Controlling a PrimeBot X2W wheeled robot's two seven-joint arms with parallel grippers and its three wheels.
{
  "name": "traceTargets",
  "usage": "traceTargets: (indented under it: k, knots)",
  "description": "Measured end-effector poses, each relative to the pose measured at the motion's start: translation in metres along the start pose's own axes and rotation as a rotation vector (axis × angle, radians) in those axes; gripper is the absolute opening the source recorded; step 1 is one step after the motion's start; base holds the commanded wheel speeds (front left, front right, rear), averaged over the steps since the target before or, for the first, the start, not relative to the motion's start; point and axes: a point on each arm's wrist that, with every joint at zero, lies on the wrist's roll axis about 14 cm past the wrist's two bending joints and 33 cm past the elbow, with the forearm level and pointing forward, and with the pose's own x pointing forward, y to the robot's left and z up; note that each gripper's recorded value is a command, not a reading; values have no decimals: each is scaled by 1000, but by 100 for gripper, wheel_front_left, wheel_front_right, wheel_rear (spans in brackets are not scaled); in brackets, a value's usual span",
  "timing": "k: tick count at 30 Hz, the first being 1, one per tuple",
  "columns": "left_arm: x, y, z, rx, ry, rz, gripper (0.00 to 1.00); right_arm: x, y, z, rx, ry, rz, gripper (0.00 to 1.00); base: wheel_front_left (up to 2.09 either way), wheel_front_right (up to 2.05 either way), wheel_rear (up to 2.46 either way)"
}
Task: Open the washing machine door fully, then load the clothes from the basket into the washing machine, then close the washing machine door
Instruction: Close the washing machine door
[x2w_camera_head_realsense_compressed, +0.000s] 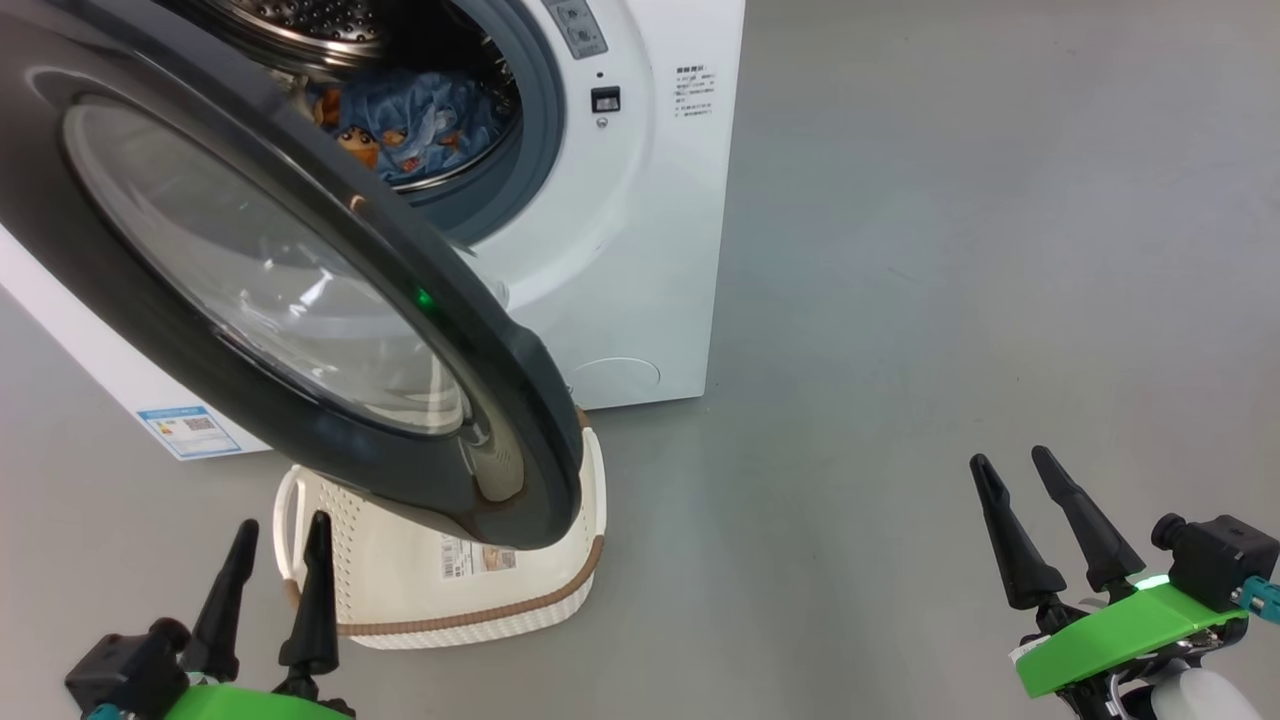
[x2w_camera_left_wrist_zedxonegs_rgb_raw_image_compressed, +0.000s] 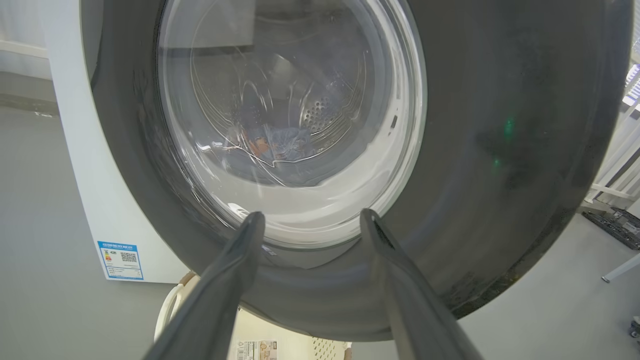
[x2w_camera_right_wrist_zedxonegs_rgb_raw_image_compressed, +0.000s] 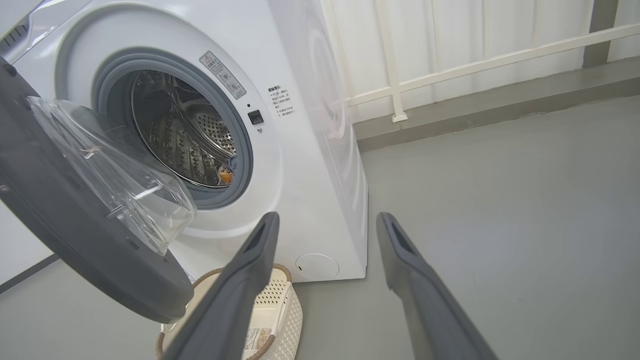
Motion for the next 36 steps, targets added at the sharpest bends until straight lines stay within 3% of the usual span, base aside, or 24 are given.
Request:
traceTargets:
  k: [9,36]
  knots:
    - [5,-4,-8,58,8,3,100,0,-3,2,-2,-4,-10,100,0,0,0]
    - [-1,-10,-4,41,-15,4,100,4,10,1,2,-4,31,100,0,0,0]
